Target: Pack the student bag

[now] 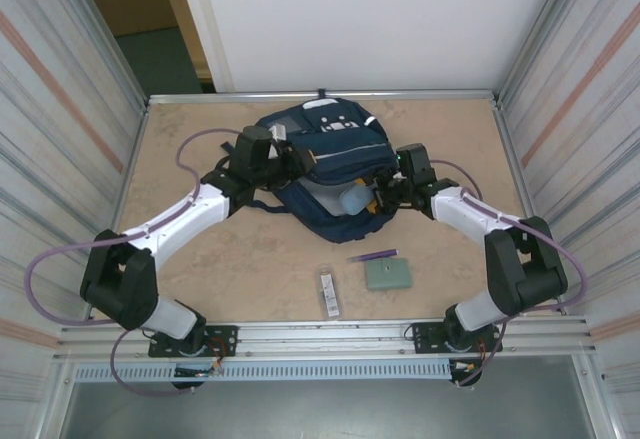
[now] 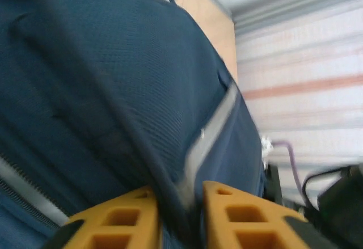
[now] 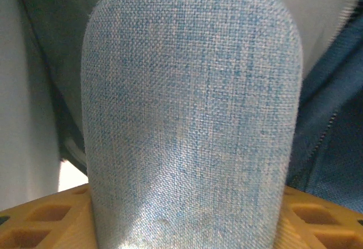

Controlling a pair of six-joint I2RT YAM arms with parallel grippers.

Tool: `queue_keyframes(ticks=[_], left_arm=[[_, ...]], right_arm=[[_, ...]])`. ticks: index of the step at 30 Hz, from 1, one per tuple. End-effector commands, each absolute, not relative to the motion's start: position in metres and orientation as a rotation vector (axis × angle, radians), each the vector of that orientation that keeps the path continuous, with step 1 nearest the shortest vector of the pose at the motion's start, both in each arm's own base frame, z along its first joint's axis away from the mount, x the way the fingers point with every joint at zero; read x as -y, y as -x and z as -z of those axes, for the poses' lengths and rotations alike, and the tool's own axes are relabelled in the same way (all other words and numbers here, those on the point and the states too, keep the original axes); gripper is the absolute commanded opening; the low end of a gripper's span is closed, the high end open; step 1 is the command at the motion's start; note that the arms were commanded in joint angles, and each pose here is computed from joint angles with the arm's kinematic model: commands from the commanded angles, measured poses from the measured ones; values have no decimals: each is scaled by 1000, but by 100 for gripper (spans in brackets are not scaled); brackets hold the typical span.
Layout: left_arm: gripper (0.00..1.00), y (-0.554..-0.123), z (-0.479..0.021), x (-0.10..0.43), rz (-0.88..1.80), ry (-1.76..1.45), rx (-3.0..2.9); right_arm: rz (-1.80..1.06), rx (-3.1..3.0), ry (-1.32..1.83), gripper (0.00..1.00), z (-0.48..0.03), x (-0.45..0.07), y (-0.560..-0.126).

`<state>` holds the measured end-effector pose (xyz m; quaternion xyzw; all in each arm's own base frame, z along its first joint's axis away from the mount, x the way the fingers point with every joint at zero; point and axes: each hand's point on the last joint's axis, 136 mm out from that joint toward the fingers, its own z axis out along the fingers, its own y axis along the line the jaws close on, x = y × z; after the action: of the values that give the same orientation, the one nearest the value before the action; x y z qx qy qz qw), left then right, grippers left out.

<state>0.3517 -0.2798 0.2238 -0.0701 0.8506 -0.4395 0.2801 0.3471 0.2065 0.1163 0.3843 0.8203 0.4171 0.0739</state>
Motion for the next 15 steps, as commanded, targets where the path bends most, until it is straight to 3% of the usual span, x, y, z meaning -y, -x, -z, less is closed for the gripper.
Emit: queue_keyframes(ticks=[1,4,5,15], left_arm=[[46,-318,-266,284,1075,-356,-2125],[72,-313,-260,278,872,-643,-2040],[98,-312,-258,276,822,-717,-2018],[99,-341,-190,309,335,-1256,-1845]], right_arm=[[-1297,-2385,-1034,51,-142,-204,-374],[-1284,-2396,-1006,51,-142,-203,-378],[-1285,-2397,-996,51,-142,-203,-380],[-1339,-2436,-921,50,-137,-217,-390]])
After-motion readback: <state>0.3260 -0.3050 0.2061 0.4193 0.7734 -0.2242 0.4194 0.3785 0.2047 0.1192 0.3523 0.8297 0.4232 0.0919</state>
